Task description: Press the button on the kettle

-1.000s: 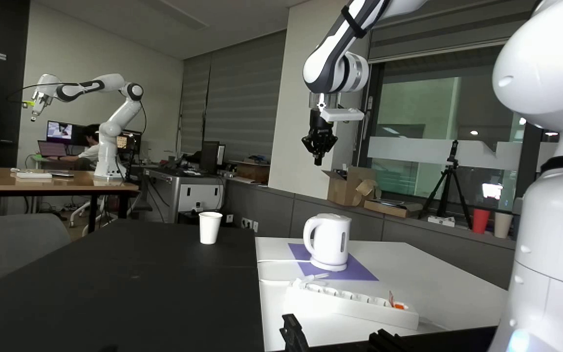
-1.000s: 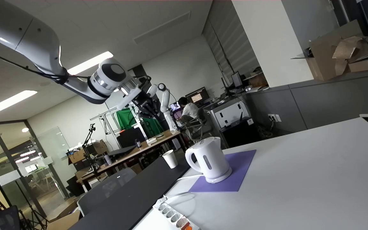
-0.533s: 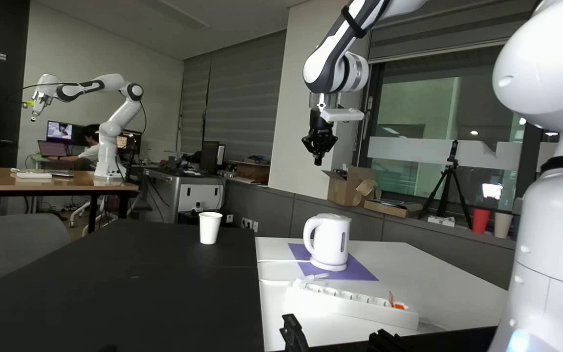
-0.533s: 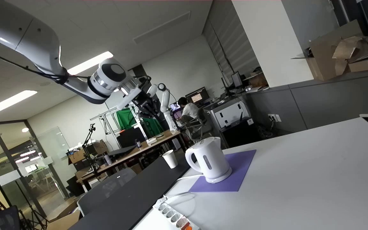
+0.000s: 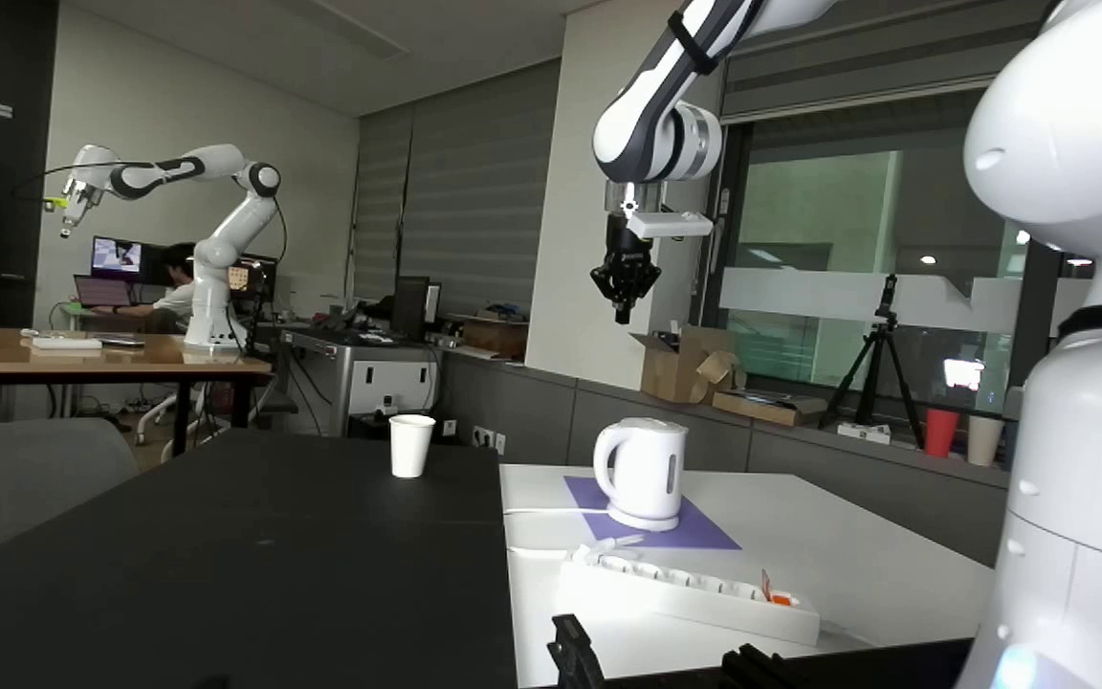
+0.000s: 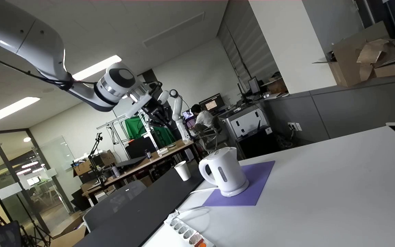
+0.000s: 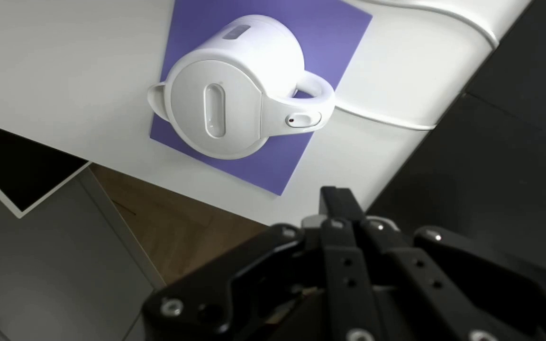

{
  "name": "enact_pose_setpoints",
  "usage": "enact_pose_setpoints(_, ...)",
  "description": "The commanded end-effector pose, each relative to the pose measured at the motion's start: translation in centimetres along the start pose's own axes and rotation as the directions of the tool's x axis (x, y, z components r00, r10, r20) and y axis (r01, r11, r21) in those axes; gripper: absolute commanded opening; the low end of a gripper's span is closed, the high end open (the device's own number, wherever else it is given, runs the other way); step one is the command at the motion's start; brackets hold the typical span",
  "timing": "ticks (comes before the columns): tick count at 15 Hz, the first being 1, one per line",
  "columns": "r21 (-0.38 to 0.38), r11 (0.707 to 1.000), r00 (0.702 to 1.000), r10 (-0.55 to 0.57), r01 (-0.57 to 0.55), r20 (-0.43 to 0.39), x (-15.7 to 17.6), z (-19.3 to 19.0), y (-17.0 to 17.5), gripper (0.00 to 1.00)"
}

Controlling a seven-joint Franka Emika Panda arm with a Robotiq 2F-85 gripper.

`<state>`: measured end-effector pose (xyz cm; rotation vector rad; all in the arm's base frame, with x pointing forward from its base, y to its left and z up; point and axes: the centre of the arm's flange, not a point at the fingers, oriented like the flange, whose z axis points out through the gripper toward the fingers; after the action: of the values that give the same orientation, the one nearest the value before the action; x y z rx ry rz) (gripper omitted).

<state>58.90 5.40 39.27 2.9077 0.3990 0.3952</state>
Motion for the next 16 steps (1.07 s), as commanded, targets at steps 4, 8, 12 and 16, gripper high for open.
enact_pose_setpoints(4,-0.014,1.000,1.000,-0.014,0.014,0.002,0.4,0.6,-0.2,0.00)
enact_pose_setpoints(8,-0.035,0.999,0.999,-0.041,0.042,0.012,0.8,1.7,-0.9,0.00)
enact_pose_setpoints(12,-0.056,0.995,0.996,-0.081,0.083,0.030,1.2,3.2,-1.5,0.00)
enact_pose_setpoints(16,-0.060,0.992,0.993,-0.107,0.109,0.044,1.7,4.5,-1.9,0.00)
